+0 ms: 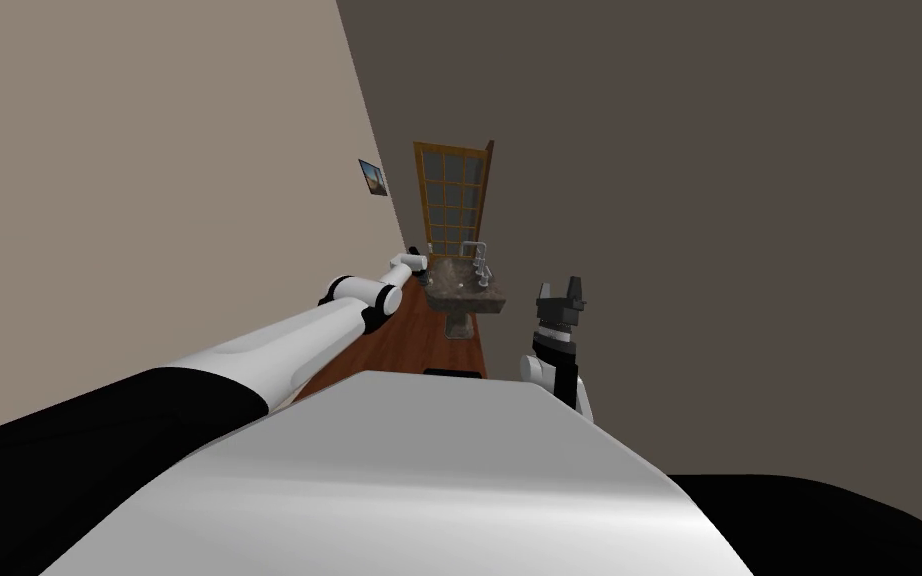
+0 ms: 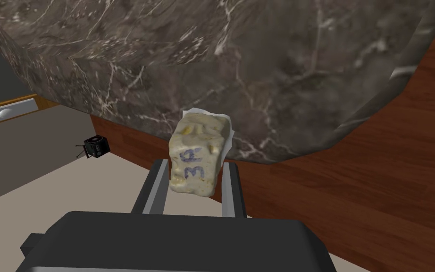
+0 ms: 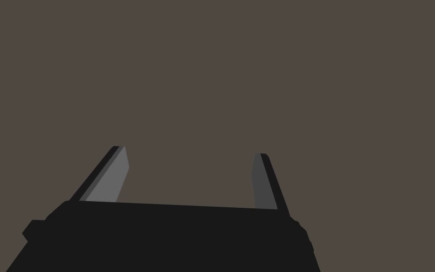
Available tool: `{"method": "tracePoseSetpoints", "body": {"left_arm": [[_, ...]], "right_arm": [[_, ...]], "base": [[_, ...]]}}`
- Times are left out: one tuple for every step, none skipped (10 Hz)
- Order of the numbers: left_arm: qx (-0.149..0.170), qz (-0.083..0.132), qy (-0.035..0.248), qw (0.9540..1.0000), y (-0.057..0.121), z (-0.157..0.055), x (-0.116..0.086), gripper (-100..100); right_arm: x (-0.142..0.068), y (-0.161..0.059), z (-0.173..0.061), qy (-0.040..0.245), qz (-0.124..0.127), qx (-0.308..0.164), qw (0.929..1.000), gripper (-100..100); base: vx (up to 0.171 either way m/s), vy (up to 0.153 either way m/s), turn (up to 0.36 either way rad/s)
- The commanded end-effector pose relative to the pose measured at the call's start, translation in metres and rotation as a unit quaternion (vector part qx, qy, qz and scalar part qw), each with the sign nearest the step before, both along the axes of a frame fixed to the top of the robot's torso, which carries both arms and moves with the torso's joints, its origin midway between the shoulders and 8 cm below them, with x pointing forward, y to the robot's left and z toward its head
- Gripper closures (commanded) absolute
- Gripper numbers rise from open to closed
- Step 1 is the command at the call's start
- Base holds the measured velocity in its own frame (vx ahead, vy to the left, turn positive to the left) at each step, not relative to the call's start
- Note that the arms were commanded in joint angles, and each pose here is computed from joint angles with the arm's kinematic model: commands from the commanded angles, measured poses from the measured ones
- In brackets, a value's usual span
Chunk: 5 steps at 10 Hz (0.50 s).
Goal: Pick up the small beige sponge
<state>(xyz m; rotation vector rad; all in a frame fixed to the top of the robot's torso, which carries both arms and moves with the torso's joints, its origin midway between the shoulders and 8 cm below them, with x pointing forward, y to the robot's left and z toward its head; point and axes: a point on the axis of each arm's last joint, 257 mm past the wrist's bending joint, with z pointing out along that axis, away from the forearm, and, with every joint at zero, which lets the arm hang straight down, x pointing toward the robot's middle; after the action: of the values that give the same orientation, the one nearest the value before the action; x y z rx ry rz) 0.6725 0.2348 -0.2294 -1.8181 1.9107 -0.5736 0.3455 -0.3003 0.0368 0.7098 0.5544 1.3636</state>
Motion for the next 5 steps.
{"method": "tracePoseSetpoints", "body": {"left_arm": [[0.0,0.0,0.0,1.0,0.0,0.0,0.0,100],[0.0,0.0,0.0,1.0,0.0,0.0,0.0,0],[0.0,-0.001,0.003,1.0,-0.002,0.01,0.001,100],[0.0,-0.001,0.001,1.0,0.0,0.006,0.001,100],[0.0,-0.001,0.001,1.0,0.0,0.007,0.001,0]], "right_arm": [[0.0,0.0,0.0,0.0,0.0,0.0,1.0,0],[0.0,0.0,0.0,0.0,0.0,0.0,1.0,0],[0.0,0.0,0.0,0.0,0.0,0.0,1.0,0],[0.0,0.0,0.0,0.0,0.0,0.0,1.0,0],[0.0,0.0,0.0,0.0,0.0,0.0,1.0,0]], "base": [[0.0,0.0,0.0],[0.0,0.0,0.0],[-0.053,-0.006,0.027],[-0.032,-0.004,0.008],[0.0,0.0,0.0]]}}
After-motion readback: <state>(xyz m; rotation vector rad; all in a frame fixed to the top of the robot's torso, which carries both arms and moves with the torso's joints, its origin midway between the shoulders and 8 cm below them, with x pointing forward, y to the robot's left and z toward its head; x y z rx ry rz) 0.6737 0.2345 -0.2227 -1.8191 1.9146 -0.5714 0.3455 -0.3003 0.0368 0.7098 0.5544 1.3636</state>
